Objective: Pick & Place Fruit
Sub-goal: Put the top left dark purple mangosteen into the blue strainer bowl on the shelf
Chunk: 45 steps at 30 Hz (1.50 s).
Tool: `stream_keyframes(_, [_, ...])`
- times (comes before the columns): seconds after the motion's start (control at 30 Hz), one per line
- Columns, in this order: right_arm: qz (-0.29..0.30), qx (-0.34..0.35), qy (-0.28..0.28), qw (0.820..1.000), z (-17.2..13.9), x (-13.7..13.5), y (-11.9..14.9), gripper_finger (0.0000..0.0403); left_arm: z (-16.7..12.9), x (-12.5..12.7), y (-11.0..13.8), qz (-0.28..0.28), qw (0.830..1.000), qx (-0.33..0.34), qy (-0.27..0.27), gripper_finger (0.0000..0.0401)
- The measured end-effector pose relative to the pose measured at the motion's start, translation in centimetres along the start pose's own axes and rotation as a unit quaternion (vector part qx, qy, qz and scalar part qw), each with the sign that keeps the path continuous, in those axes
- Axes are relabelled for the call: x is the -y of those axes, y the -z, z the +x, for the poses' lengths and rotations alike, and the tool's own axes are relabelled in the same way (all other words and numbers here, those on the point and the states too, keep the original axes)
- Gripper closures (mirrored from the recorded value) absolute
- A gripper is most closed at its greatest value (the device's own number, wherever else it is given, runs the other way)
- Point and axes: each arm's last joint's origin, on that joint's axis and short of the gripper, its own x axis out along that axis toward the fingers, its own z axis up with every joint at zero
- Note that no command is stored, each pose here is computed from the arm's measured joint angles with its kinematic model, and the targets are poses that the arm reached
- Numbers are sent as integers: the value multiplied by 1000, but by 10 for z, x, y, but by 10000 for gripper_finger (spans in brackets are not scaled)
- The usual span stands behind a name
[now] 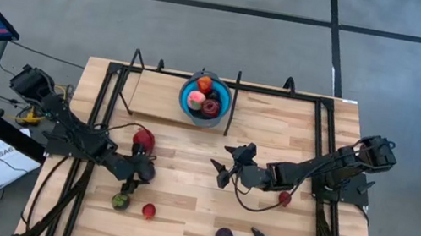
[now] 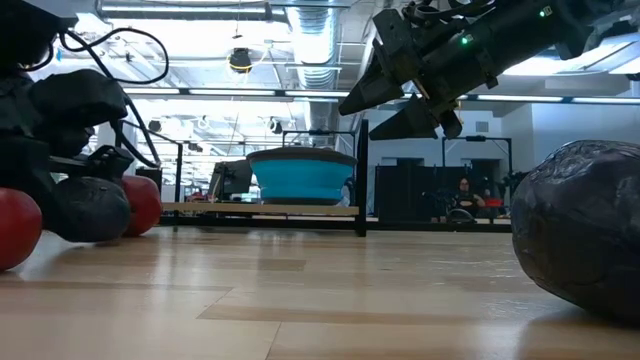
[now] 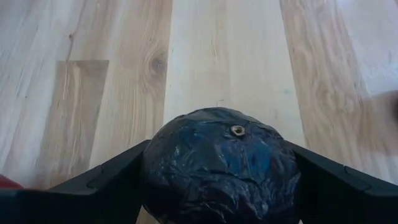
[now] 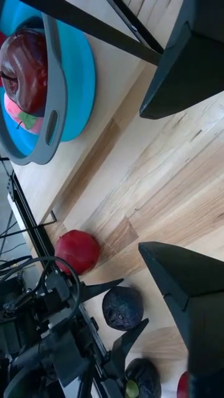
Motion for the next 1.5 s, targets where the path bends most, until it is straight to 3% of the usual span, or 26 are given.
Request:
stream_keyframes(0.17, [0,0,0,1000,0,0,0,70,0,0,-1,-2,1000,8,-1,74])
stream_keyframes(0.3, [5,1,3,1000,1,1,-1,70,-1,3,-11,-25,998,56,11,86])
stream_keyframes(0.43, [6,1,4,1000,2,2,-1,70,-2,4,-31,-61,991,116,16,97])
stream_keyframes(0.53, [6,1,3,1000,2,2,-1,70,-3,-4,-56,-89,985,149,-9,96])
stream_keyframes(0.7, [6,2,3,1000,2,2,-1,70,-3,-39,-102,-116,972,195,-64,92])
stream_keyframes(0.93, [15,8,-2,1000,2,0,-3,70,-17,-118,-149,-124,950,250,-141,92])
stream_keyframes(1.03, [15,8,-2,1000,2,0,-3,70,-24,-148,-151,-119,943,257,-174,91])
stream_keyframes(1.17, [15,8,-2,1000,2,0,-3,70,-24,-175,-145,-131,942,258,-171,91])
stream_keyframes(1.5, [20,9,-2,1000,2,0,-3,70,13,-192,-136,-141,944,239,-181,91])
